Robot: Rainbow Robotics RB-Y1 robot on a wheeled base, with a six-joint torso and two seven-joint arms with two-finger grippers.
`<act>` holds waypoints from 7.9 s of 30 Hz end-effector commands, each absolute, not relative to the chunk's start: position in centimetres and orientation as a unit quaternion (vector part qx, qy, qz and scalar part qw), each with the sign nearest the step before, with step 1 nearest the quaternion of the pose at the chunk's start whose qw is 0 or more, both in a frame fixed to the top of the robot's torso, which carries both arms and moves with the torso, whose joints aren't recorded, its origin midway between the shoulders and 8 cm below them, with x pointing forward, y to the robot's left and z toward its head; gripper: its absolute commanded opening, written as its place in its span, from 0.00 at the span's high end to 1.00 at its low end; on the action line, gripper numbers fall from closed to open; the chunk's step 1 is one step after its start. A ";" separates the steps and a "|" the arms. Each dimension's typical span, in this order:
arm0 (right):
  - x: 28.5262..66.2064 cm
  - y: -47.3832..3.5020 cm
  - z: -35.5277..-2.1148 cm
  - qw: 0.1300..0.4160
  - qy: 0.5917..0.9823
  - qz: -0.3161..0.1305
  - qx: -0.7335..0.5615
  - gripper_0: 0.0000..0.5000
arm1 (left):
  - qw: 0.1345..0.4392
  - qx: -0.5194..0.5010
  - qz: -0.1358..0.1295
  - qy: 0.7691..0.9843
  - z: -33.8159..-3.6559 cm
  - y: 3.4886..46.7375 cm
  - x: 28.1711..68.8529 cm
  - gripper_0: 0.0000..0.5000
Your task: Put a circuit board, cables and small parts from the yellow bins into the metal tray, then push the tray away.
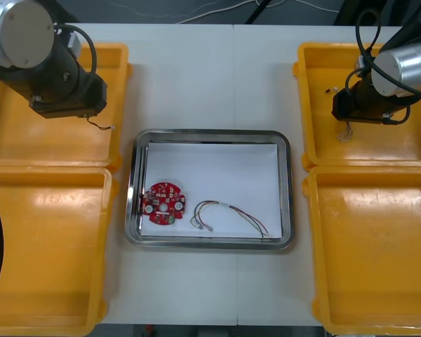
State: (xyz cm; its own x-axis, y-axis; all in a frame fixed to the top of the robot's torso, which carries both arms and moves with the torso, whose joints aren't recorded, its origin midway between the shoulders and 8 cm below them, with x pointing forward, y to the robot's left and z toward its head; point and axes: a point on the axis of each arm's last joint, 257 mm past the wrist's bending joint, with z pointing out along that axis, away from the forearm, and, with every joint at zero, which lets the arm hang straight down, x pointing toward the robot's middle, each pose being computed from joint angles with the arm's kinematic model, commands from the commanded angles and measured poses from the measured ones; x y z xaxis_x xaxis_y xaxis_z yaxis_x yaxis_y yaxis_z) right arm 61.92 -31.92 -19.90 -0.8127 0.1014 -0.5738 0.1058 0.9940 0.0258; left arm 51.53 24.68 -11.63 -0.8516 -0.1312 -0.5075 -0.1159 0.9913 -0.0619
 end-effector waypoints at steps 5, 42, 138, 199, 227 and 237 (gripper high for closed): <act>60.8 -35.5 -17.8 0.314 0.949 0.007 0.034 0.96 | 0.278 -0.109 -0.035 0.954 -11.5 21.9 50.4 1.00; 59.1 -33.1 -20.8 0.285 0.958 -0.009 -0.003 0.00 | 0.306 -0.041 -0.041 0.950 -20.9 13.8 49.2 1.00; 49.4 -24.3 -8.6 0.283 0.907 -0.068 -0.305 1.00 | 0.234 -0.060 -0.042 0.969 -14.7 12.3 48.9 0.00; 49.8 -5.2 -24.1 0.256 0.753 -0.097 -0.599 0.63 | 0.300 -0.173 0.002 0.938 -6.7 38.8 57.9 0.00; 48.4 -9.0 -16.0 0.255 0.818 -0.059 -0.512 0.00 | 0.305 0.171 0.146 0.925 -7.6 39.0 60.0 0.00; 47.5 -14.9 -12.8 0.250 0.891 -0.049 -0.375 0.00 | 0.302 0.235 0.144 0.913 -8.8 38.0 62.0 0.00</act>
